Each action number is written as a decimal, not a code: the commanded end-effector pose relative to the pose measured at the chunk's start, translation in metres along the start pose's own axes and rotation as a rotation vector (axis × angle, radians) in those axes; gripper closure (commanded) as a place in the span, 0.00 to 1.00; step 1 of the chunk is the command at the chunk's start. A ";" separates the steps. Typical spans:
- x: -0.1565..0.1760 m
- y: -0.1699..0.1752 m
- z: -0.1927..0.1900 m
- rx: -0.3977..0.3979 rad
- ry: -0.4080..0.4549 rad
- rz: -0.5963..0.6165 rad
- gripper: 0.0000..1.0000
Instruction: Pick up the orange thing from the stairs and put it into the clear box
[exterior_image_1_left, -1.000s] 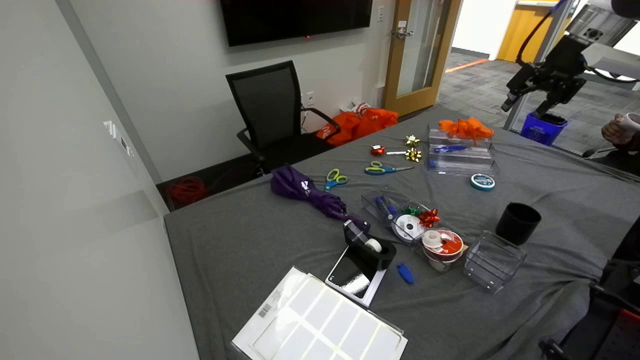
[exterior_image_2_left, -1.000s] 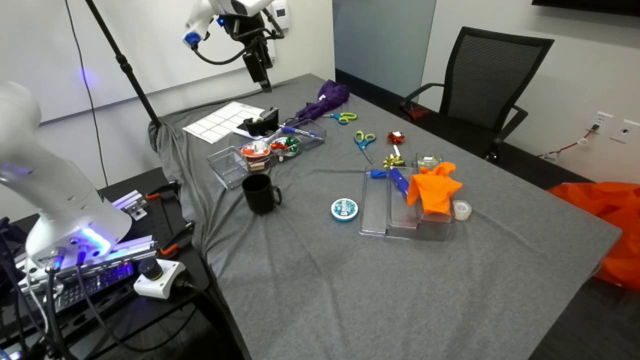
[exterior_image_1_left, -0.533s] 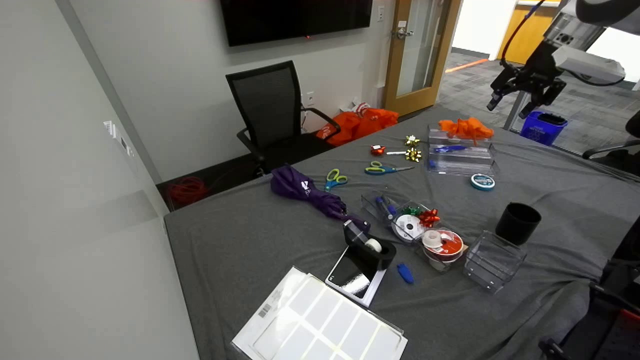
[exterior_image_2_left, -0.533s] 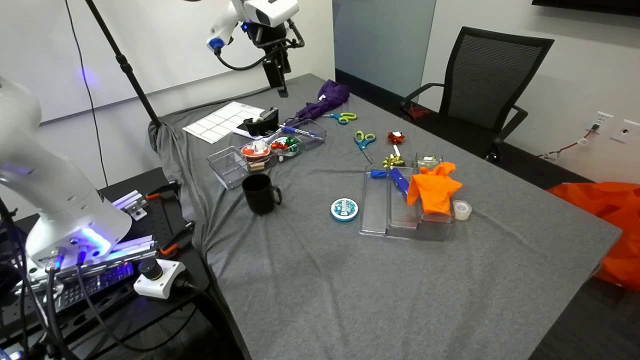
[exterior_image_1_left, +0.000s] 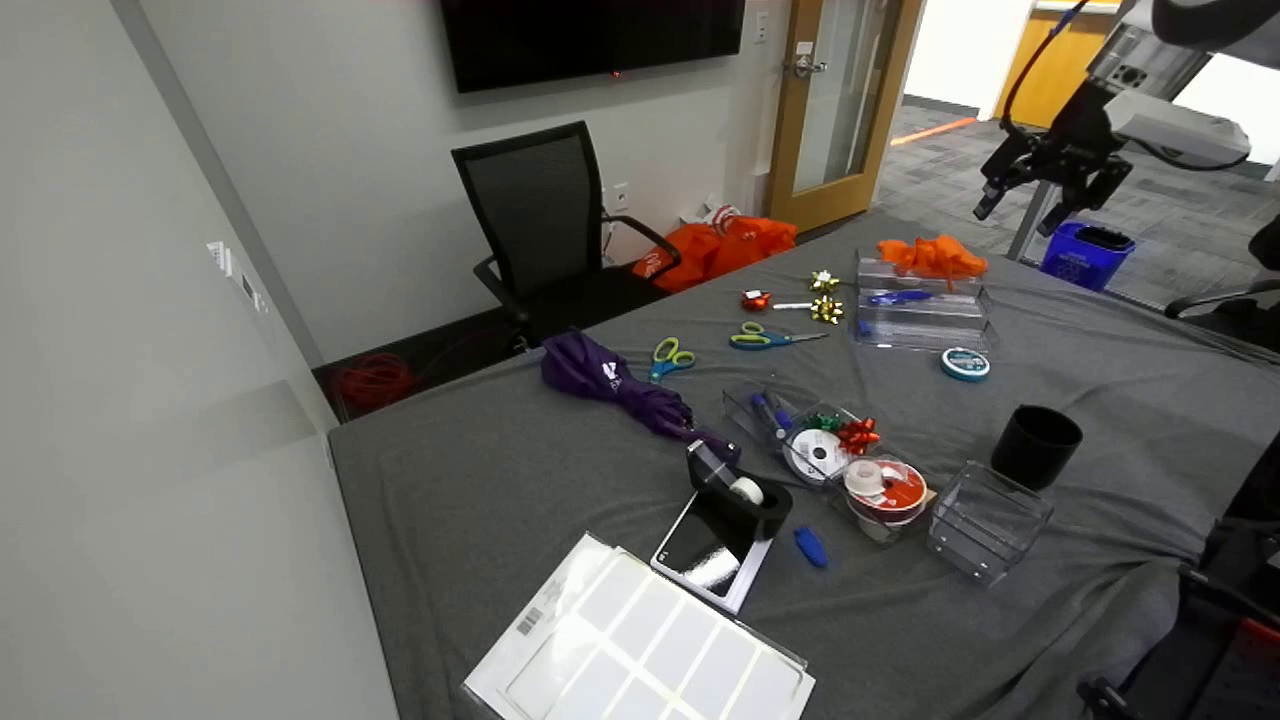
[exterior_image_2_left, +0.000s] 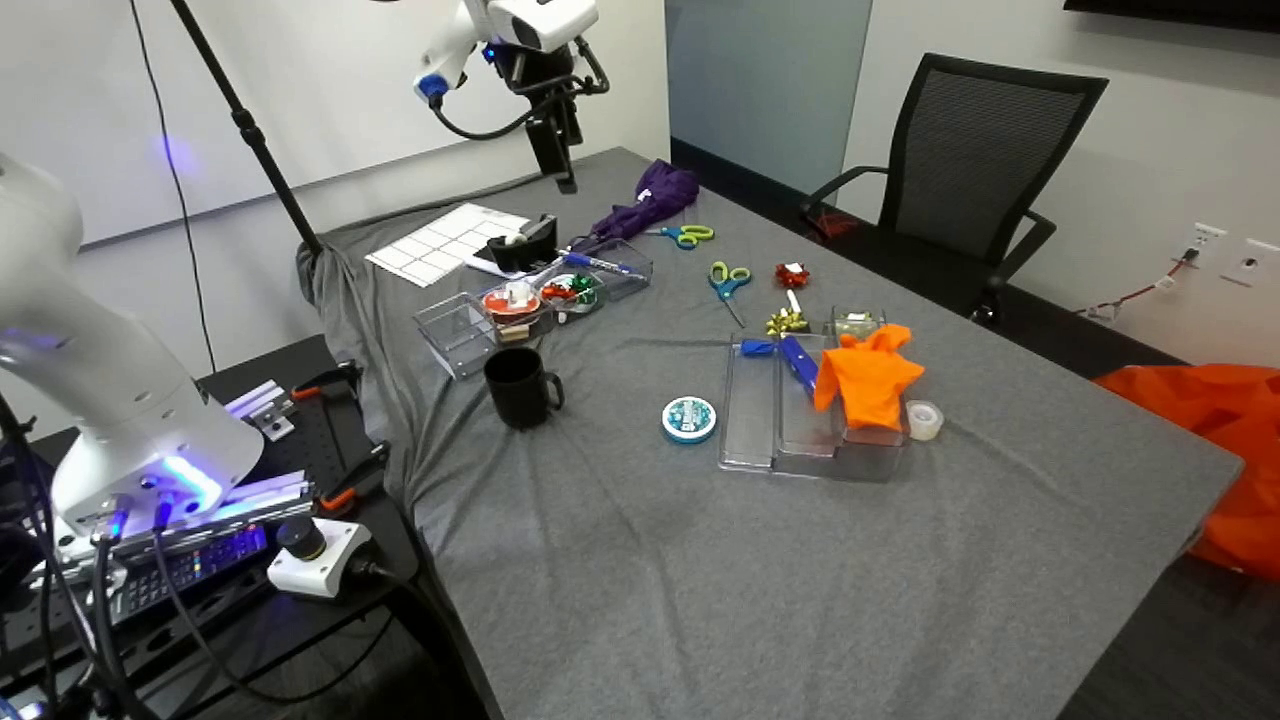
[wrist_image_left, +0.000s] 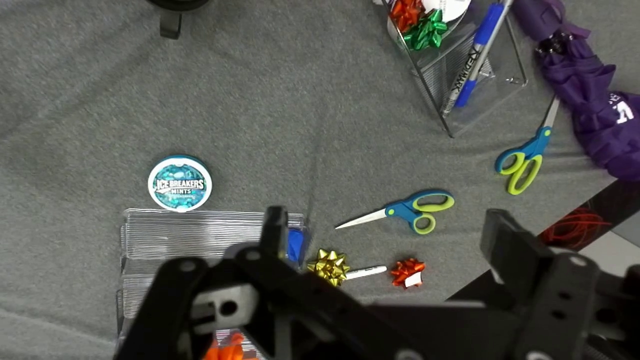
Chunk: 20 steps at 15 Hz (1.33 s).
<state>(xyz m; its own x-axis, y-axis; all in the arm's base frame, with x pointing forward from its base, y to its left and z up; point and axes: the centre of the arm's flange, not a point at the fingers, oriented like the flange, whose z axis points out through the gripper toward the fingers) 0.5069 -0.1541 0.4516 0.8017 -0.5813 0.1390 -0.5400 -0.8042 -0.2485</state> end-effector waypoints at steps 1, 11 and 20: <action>0.019 0.000 0.000 0.026 0.019 0.039 0.00; 0.154 0.064 0.029 0.045 0.253 0.337 0.00; 0.227 0.120 0.093 -0.151 0.354 0.454 0.00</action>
<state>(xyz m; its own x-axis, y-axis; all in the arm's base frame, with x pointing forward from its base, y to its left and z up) 0.6252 -0.3462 0.3811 0.3821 -0.8572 0.3452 -0.8345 -0.4806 -0.2695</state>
